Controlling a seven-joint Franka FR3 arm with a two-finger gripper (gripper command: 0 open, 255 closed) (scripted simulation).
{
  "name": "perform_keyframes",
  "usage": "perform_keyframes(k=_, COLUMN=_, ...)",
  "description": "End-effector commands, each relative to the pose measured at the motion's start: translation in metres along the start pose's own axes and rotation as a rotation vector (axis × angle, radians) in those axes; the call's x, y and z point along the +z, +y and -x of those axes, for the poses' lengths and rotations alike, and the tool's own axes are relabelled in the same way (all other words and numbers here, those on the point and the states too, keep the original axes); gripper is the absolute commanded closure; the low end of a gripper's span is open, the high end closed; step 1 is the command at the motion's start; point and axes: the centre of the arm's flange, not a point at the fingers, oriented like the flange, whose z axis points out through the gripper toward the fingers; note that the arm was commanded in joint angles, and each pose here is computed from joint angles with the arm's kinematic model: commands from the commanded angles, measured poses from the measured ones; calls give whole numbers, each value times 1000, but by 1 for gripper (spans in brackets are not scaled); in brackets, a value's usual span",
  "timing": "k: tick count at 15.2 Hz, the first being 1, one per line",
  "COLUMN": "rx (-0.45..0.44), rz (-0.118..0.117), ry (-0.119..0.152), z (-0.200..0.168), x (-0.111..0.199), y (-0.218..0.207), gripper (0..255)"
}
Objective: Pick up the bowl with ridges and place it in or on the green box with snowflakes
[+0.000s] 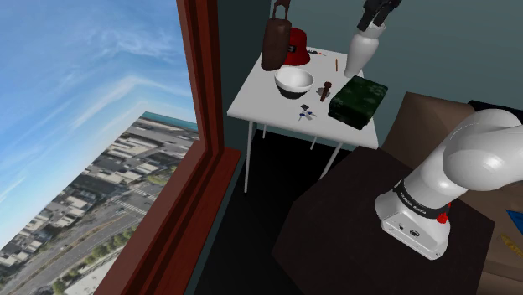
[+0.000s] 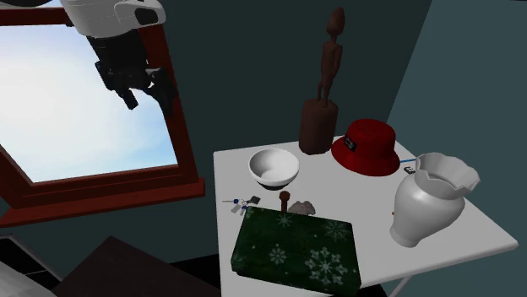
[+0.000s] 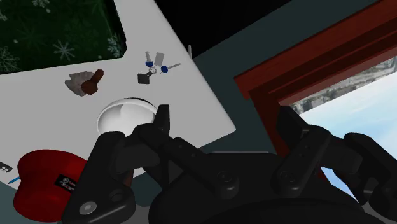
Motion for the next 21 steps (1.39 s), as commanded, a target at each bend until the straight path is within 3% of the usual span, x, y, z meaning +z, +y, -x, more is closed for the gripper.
perform_keyframes(k=1, rx=0, rz=0, ry=0, z=0, x=0, y=0, gripper=0)
perform_keyframes(k=21, rx=76, rz=99, ry=-91, z=-176, x=204, y=33, gripper=0)
